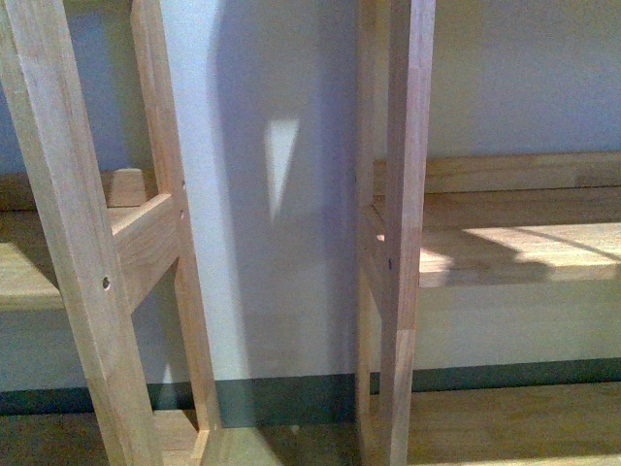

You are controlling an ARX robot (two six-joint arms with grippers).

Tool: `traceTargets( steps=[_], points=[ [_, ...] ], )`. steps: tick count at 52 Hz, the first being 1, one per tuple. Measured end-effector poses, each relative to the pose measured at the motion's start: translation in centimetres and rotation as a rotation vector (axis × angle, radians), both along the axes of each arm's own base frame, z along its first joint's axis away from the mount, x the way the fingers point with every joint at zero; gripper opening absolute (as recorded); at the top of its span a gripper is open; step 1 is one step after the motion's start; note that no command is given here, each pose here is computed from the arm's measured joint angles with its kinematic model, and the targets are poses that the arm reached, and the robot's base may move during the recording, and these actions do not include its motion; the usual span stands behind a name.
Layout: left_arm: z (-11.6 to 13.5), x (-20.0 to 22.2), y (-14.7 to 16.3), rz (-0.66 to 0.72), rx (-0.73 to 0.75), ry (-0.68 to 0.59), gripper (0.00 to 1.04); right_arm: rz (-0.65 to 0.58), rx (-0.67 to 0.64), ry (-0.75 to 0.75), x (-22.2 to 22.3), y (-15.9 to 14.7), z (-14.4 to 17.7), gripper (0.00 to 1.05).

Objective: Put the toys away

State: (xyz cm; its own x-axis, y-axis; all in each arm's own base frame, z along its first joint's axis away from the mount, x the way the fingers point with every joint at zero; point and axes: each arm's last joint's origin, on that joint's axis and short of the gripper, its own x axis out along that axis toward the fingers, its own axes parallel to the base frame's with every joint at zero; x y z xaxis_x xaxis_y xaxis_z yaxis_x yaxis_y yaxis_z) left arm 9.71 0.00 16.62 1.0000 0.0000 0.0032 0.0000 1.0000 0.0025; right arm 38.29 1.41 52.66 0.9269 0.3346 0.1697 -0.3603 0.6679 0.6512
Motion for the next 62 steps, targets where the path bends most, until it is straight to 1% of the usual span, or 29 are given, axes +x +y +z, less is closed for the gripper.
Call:
traceTargets(
  steps=[4, 5, 21, 28, 32, 35, 39, 50, 62],
  points=[
    [0.0, 0.0, 0.0, 0.000, 0.000, 0.000, 0.99, -0.005, -0.018, -0.012, -0.2, -0.1, 0.1, 1.04],
    [0.0, 0.0, 0.0, 0.000, 0.000, 0.000, 0.99, -0.005, -0.019, -0.014, -0.3, -0.1, 0.2, 1.05],
    [0.0, 0.0, 0.0, 0.000, 0.000, 0.000, 0.99, -0.045, -0.061, -0.019, -0.7, -1.0, 0.4, 1.04],
    [0.0, 0.0, 0.0, 0.000, 0.000, 0.000, 0.99, -0.084, -0.085, -0.026, -1.5, -1.1, 1.5, 1.04],
    [0.0, 0.0, 0.0, 0.000, 0.000, 0.000, 0.99, -0.123, -0.129, -0.034, -2.1, -1.0, 2.8, 1.04],
    [0.0, 0.0, 0.0, 0.000, 0.000, 0.000, 0.99, -0.145, -0.186, -0.029, -2.5, -0.6, 3.6, 1.04],
    [0.0, 0.0, 0.0, 0.000, 0.000, 0.000, 0.99, -0.160, -0.233, -0.030, -2.7, 0.0, 4.1, 1.04],
    [0.0, 0.0, 0.0, 0.000, 0.000, 0.000, 0.99, -0.159, -0.271, -0.047, -2.1, 0.4, 3.6, 1.04],
    [0.0, 0.0, 0.0, 0.000, 0.000, 0.000, 0.99, -0.215, -0.320, -0.054, -2.3, 0.3, 3.1, 1.04]
  ],
)
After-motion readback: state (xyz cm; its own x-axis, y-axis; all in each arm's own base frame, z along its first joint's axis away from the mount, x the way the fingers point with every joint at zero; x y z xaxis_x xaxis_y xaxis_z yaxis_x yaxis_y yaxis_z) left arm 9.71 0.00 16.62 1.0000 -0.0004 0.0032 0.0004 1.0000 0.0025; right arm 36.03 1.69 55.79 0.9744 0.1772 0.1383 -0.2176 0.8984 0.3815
